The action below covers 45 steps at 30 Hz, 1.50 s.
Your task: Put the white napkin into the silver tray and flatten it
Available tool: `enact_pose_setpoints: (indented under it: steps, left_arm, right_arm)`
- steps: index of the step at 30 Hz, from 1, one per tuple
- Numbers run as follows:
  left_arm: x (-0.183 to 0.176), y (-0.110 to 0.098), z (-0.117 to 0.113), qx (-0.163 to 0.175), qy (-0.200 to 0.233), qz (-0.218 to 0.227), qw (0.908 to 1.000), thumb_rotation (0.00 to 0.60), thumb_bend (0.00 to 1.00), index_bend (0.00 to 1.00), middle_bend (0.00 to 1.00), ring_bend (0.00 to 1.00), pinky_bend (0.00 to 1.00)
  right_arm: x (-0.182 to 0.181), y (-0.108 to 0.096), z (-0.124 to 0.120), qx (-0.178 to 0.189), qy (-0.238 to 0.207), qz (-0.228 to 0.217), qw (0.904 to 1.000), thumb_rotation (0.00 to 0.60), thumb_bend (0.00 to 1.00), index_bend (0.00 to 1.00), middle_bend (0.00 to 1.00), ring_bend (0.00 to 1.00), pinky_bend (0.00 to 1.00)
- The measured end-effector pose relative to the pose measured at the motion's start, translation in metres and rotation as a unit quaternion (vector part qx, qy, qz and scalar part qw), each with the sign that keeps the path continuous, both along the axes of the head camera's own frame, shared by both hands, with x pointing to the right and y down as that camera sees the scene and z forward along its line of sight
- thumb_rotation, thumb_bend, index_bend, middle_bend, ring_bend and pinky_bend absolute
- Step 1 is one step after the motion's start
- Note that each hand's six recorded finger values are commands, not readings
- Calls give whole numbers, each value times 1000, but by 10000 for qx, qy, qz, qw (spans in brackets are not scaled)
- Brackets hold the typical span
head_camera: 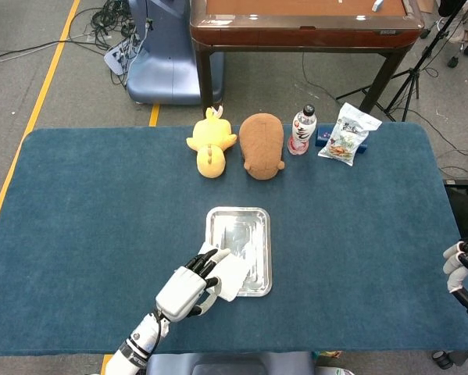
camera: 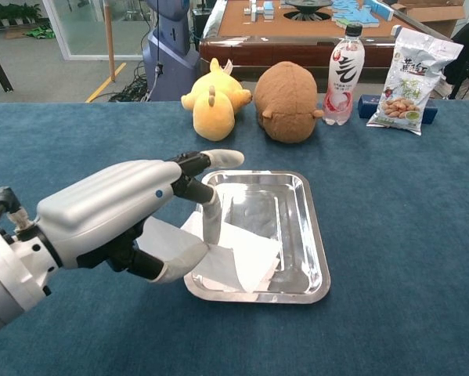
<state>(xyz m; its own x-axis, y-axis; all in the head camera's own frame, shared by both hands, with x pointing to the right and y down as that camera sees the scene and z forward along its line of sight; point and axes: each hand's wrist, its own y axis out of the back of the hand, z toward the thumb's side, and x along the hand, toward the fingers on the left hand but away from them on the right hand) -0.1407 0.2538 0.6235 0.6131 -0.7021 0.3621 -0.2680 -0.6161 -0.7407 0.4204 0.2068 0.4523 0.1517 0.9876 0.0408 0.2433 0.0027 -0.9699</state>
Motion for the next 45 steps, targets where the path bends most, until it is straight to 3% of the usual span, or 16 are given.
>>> enact_pose_setpoints:
  steps: [15,35,45]
  left_arm:
    - [6,-8,0,344,-103,-121,9993,600,568,688,59,0,132]
    - [11,-21,7,346,-299,-667,9967,600,568,691,60,0,132]
    - [4,-36,4,739,-238,-1163,9902,600,568,697,82,0,132]
  right_arm:
    - [-1,1,-3,62,-32,-12,10000,600,401,692,558,376,459]
    - [0,2,-9,153,-83,-16,9998,600,401,692,558,376,459]
    - [0,2,-10,176,-112,-15,9998,600,401,692,558,376,459]
